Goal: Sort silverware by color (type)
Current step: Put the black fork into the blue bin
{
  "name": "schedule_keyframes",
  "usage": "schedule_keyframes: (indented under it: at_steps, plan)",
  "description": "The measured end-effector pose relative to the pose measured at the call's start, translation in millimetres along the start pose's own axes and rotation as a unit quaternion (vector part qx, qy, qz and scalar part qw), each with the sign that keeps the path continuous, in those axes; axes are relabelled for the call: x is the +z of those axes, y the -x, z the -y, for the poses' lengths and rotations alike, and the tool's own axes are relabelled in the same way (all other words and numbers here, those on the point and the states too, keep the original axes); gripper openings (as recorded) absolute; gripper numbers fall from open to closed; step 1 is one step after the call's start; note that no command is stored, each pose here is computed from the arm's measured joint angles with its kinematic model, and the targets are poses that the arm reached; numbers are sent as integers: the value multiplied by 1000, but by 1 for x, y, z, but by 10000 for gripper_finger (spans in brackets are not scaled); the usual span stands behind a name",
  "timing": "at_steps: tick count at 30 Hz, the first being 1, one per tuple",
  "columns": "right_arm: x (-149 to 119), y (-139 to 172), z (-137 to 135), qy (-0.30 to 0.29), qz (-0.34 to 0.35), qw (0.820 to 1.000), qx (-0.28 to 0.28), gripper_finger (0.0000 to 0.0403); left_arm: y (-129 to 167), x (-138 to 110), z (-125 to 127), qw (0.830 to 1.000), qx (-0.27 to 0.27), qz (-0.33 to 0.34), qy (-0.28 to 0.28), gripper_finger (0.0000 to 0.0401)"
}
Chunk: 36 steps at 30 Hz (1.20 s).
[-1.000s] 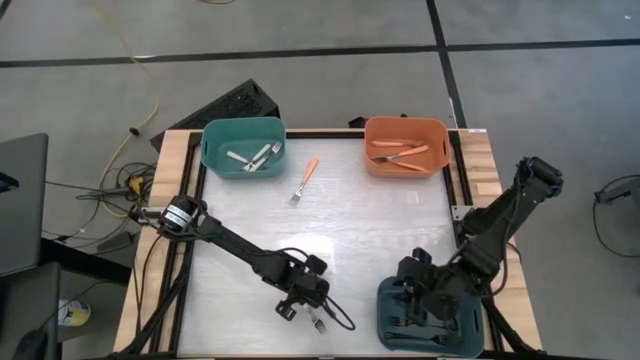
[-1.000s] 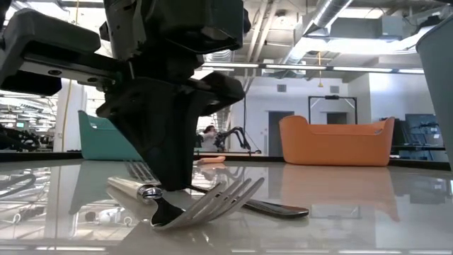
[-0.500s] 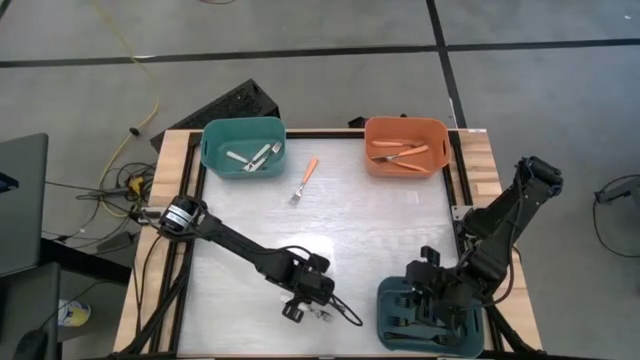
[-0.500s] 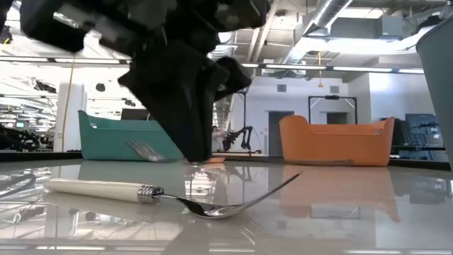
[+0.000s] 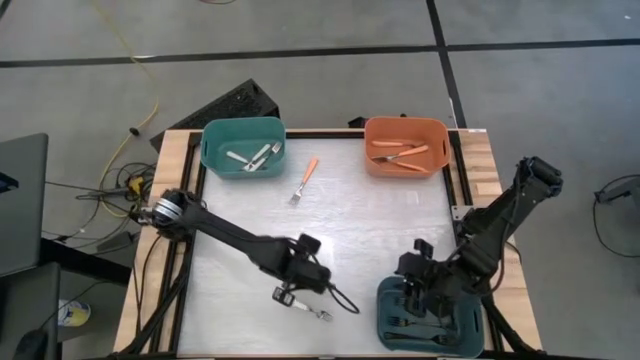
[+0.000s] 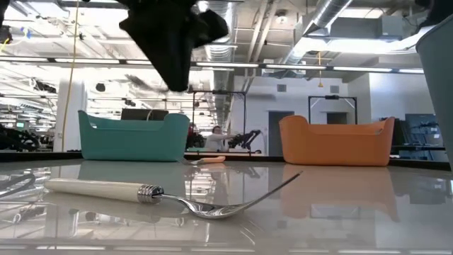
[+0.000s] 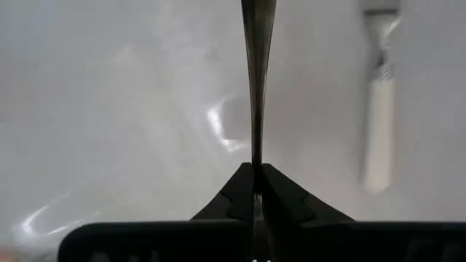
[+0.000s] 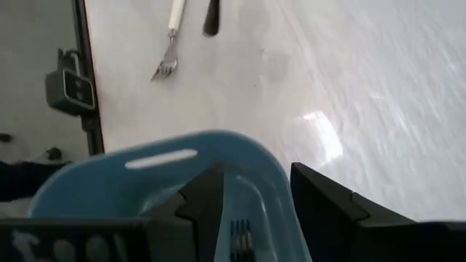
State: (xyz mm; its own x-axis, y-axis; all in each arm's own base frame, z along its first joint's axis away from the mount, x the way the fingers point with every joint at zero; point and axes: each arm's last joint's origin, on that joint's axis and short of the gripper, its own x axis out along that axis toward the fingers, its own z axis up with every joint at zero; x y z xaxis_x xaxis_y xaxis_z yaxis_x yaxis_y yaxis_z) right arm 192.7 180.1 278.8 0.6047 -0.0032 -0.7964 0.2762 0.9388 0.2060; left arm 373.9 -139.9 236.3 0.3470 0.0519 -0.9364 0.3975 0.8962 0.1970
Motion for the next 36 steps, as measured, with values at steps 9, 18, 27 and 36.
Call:
schedule_keyframes:
  at_steps: [9, 18, 27, 36]
  plan:
    - [25, -10, 6, -77, 32, 996, 15, 182, 54, -67, -37, 995, 75, 42, 47, 0]
    - [27, -11, 4, -90, 21, 995, 35, 182, 66, -106, -52, 965, 96, 169, 175, 0]
    - [25, -10, 4, -49, 16, 998, 33, 182, 58, -80, -55, 914, 24, 299, 272, 0]
    - [3, -1, -9, -10, 0, 999, 48, 182, 56, -53, -57, 838, -13, 414, 356, 0]
